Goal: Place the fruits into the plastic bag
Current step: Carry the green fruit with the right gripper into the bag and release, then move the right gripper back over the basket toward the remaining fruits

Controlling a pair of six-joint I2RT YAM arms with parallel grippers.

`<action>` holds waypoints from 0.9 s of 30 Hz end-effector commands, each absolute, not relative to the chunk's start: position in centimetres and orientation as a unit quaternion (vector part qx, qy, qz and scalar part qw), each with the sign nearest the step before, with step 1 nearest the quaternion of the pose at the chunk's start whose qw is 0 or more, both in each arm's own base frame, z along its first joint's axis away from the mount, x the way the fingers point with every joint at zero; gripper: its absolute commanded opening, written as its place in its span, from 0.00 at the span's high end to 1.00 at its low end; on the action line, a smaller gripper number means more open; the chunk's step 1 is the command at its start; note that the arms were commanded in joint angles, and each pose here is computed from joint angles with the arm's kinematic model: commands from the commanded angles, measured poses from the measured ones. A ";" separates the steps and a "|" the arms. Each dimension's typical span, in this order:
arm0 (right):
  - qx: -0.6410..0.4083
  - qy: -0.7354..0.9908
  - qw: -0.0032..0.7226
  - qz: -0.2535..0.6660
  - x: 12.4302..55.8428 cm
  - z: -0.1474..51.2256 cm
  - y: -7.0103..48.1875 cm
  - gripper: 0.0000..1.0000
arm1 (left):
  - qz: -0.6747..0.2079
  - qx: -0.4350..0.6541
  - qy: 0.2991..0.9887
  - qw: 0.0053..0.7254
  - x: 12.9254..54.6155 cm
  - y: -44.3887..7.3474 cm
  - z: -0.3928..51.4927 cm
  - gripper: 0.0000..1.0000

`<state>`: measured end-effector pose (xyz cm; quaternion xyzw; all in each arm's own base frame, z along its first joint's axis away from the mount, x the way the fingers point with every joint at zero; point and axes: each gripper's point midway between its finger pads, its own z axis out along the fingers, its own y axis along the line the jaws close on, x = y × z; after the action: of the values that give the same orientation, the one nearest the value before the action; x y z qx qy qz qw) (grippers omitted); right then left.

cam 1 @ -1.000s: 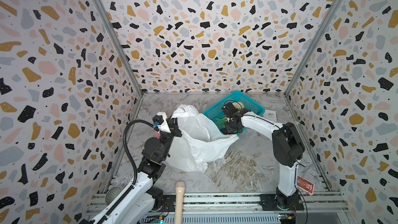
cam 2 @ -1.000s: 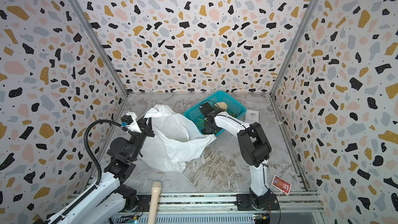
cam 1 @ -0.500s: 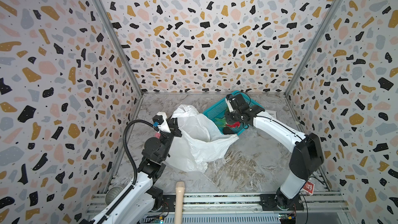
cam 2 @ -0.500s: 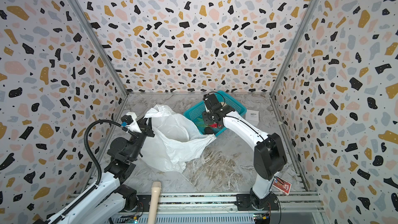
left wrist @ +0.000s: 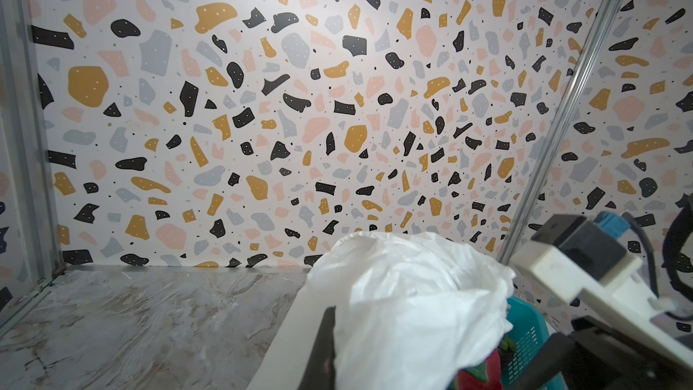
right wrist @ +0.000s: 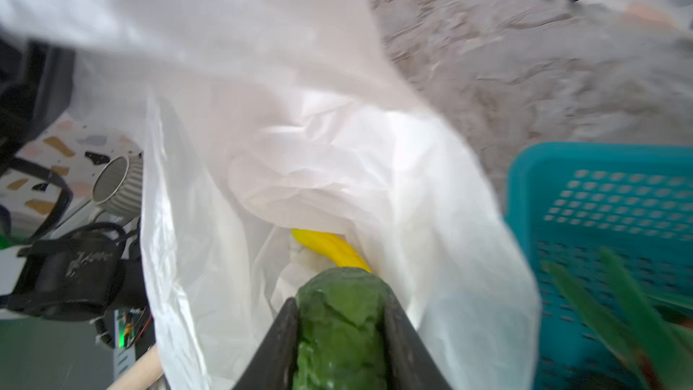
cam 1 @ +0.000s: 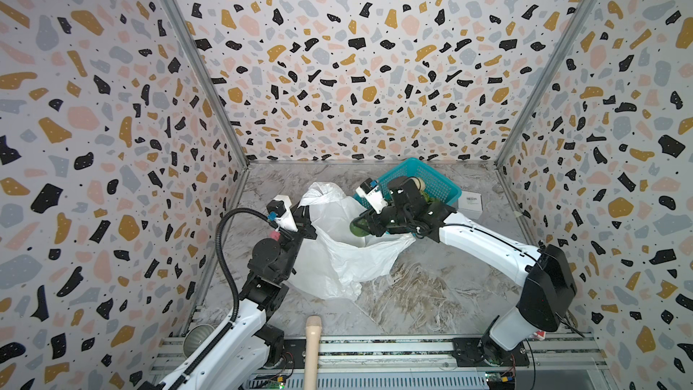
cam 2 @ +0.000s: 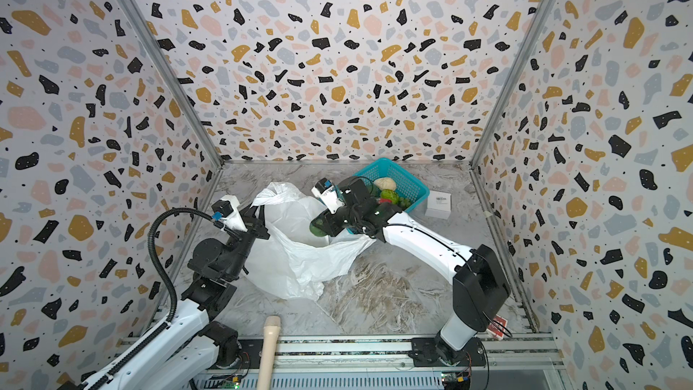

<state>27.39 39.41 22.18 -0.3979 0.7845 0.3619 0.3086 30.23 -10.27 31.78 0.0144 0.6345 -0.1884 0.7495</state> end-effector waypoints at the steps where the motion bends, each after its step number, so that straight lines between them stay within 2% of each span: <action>1: -0.434 0.763 0.289 0.382 25.9 22.1 41.1 0.66 | -0.197 0.007 0.613 0.765 30.0 -10.0 33.7 1.00; 5: -0.466 0.770 0.239 0.365 24.7 19.1 42.6 0.63 | -0.197 0.007 0.615 0.764 30.0 -10.0 33.6 1.00; 11: -0.481 0.795 0.184 0.320 23.9 15.3 42.1 0.38 | -0.194 0.007 0.617 0.763 30.1 -10.0 33.5 1.00; 17: -0.461 0.811 0.226 0.281 25.5 16.5 40.6 0.21 | -0.194 0.007 0.618 0.762 30.1 -10.0 33.4 1.00; 27: -0.335 0.816 0.375 0.284 32.3 24.7 36.0 0.19 | -0.197 0.008 0.620 0.760 30.1 -10.1 33.2 1.00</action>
<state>29.96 37.63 21.01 -0.3892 0.8190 0.2824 0.3131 30.35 -10.34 31.29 0.0133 0.6419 -0.1895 0.7429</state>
